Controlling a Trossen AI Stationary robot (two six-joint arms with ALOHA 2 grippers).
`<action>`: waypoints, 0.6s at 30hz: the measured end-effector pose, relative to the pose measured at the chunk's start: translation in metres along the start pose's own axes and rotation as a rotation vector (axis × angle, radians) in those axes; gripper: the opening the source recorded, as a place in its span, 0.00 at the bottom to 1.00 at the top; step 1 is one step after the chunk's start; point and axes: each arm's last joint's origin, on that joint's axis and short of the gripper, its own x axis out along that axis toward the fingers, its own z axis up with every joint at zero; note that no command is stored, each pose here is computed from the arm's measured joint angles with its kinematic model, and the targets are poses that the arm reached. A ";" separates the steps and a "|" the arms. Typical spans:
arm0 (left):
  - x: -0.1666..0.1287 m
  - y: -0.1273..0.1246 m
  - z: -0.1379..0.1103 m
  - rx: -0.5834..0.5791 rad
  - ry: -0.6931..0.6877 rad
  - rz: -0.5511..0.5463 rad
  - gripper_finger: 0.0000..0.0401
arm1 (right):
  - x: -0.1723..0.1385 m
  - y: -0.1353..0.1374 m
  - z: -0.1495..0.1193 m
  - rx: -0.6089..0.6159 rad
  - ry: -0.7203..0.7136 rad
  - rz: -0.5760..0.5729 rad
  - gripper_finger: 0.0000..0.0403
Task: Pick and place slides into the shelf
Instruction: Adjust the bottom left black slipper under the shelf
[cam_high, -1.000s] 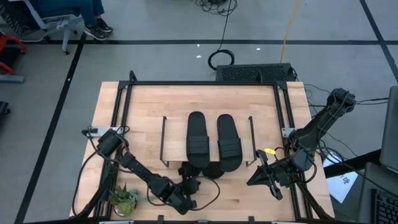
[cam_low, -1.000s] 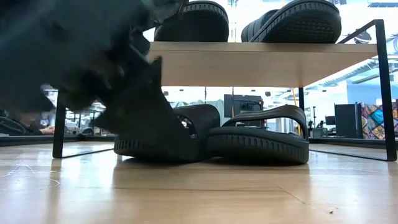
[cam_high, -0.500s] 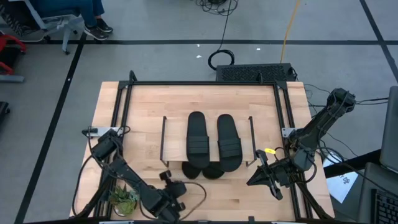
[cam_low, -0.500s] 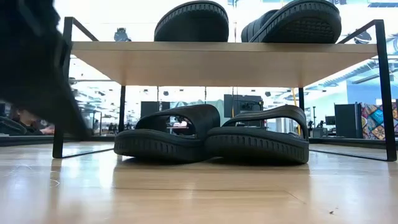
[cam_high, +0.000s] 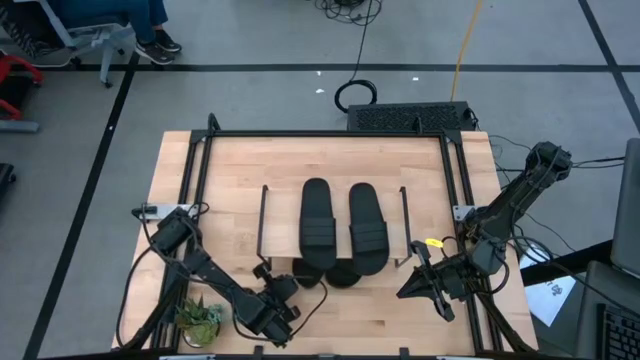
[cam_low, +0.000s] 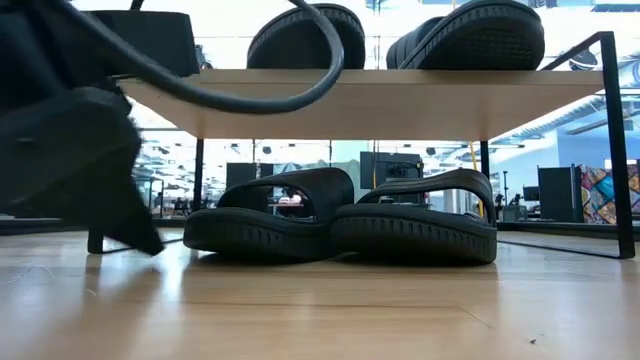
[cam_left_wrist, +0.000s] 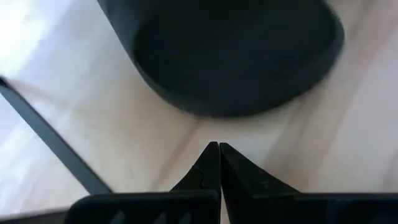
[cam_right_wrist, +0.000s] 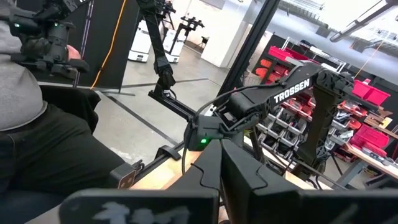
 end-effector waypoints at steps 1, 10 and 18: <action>0.001 0.001 0.001 -0.005 -0.015 0.007 0.00 | 0.000 0.000 0.000 -0.001 0.000 0.000 0.00; 0.006 -0.003 0.011 0.007 -0.076 -0.015 0.00 | 0.000 0.000 0.000 -0.001 0.000 0.000 0.00; 0.007 -0.019 0.024 0.103 -0.154 -0.157 0.00 | 0.000 0.000 0.000 -0.001 0.000 -0.001 0.00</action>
